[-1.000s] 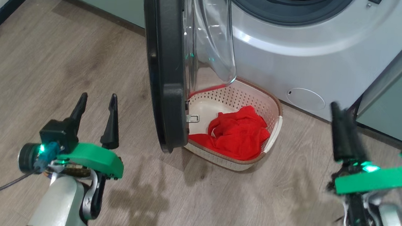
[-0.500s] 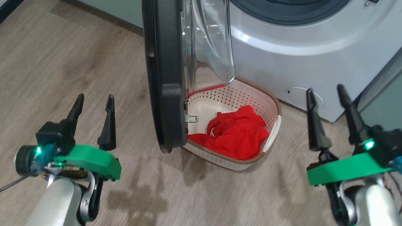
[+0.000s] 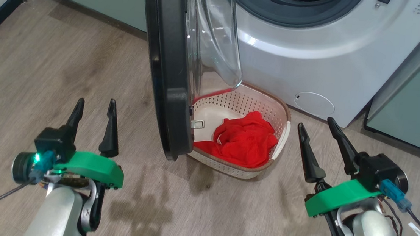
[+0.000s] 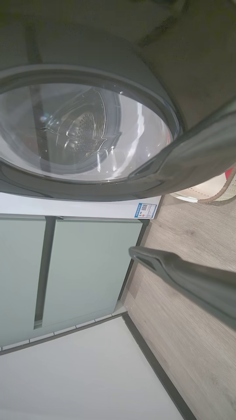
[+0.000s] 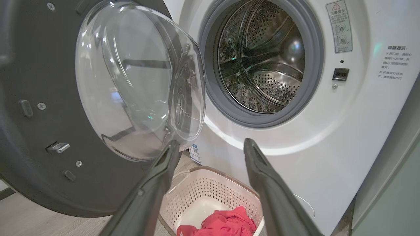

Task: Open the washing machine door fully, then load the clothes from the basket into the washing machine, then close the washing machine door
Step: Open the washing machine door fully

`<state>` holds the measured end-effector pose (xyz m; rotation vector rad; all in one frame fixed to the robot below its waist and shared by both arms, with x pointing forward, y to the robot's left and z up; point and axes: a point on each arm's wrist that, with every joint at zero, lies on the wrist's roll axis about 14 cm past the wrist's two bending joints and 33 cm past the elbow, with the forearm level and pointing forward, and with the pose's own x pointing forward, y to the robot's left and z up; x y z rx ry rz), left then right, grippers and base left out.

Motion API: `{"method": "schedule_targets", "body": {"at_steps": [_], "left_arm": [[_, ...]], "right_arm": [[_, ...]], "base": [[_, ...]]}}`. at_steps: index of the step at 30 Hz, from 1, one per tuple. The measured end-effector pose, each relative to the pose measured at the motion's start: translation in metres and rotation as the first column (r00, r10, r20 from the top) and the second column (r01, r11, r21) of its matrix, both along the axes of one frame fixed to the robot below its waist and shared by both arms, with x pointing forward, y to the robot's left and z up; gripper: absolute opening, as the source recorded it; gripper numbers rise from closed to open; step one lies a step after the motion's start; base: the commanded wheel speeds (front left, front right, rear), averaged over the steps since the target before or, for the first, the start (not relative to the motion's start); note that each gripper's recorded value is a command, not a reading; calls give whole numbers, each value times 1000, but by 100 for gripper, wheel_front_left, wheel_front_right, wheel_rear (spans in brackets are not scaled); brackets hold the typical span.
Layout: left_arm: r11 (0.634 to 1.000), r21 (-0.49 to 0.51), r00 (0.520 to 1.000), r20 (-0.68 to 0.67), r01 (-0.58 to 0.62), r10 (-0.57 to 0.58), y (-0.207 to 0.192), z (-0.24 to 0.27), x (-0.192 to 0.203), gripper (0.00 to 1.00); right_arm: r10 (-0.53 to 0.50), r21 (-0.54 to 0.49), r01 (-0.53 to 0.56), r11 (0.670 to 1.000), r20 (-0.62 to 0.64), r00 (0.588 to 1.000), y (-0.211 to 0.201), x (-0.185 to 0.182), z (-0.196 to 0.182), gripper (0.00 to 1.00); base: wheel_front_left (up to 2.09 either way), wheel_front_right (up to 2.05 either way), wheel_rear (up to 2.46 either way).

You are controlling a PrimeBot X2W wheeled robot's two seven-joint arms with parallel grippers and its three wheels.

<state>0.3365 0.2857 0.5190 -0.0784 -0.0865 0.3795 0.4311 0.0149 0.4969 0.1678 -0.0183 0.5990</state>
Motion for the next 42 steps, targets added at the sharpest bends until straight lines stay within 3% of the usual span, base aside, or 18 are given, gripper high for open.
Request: {"method": "schedule_targets", "body": {"at_steps": [18,20,21,33,38,42], "left_arm": [[1000,1,1000,-25,-3,3,-1,-6,-4,100],[1000,1,1000,-28,-2,2,-1,-7,-4,22],[1000,1,1000,-29,-1,1,-1,-7,-4,0],[1000,1,1000,1,-2,2,-2,2,-7,0],[1000,18,988,151,20,-22,-7,49,-6,0],[997,67,947,318,29,-49,-11,106,-8,0]], "right_arm": [[2,6,-2,1000,-10,1000,1,-1,-5,100],[2,7,-2,1000,-11,1000,1,0,-5,100],[3,7,-3,1000,-12,1000,2,0,-5,100],[5,8,-5,1000,-6,1000,4,2,-3,100],[10,8,-10,1000,-1,1000,7,2,-1,100],[13,7,-13,1000,2,1000,8,1,1,100]], "base": [[0,0,0],[0,0,0],[0,0,0],[0,0,0],[0,0,0],[0,0,0]]}}
